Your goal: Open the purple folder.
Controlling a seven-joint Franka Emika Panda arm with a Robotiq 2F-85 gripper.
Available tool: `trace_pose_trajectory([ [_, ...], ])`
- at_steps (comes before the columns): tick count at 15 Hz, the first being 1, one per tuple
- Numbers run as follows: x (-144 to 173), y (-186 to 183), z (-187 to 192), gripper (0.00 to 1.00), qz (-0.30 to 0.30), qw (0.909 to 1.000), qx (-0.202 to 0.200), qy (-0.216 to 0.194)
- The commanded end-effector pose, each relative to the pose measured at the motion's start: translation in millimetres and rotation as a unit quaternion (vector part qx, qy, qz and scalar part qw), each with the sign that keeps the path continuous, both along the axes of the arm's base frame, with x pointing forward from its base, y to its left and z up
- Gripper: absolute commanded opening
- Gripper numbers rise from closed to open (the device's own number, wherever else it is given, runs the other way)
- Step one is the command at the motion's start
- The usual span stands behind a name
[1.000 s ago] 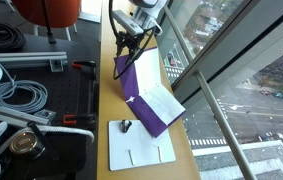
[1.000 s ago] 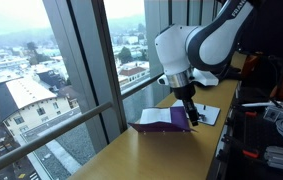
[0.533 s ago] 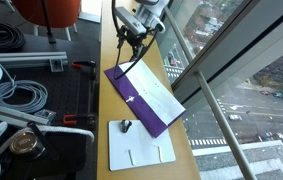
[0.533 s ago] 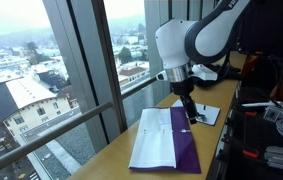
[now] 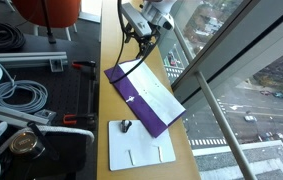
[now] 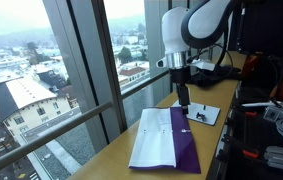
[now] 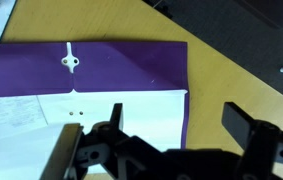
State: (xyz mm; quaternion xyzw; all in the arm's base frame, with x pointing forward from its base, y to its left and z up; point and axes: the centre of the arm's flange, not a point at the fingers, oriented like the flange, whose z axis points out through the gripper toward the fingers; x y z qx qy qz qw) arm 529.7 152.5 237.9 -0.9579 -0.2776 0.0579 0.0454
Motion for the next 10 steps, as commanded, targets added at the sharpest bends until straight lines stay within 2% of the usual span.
trace_pose_trajectory([
  [1,1.6,-19.1,21.9,1.00,-0.031,0.9987,0.041,-0.003],
  [6,6.5,-38.1,33.1,1.00,-0.050,0.9962,0.070,0.011],
  [9,7.2,-41.9,37.9,1.00,-0.061,0.9960,0.063,0.015],
  [10,8.7,-38.9,25.3,1.00,-0.055,0.9967,0.058,0.011],
])
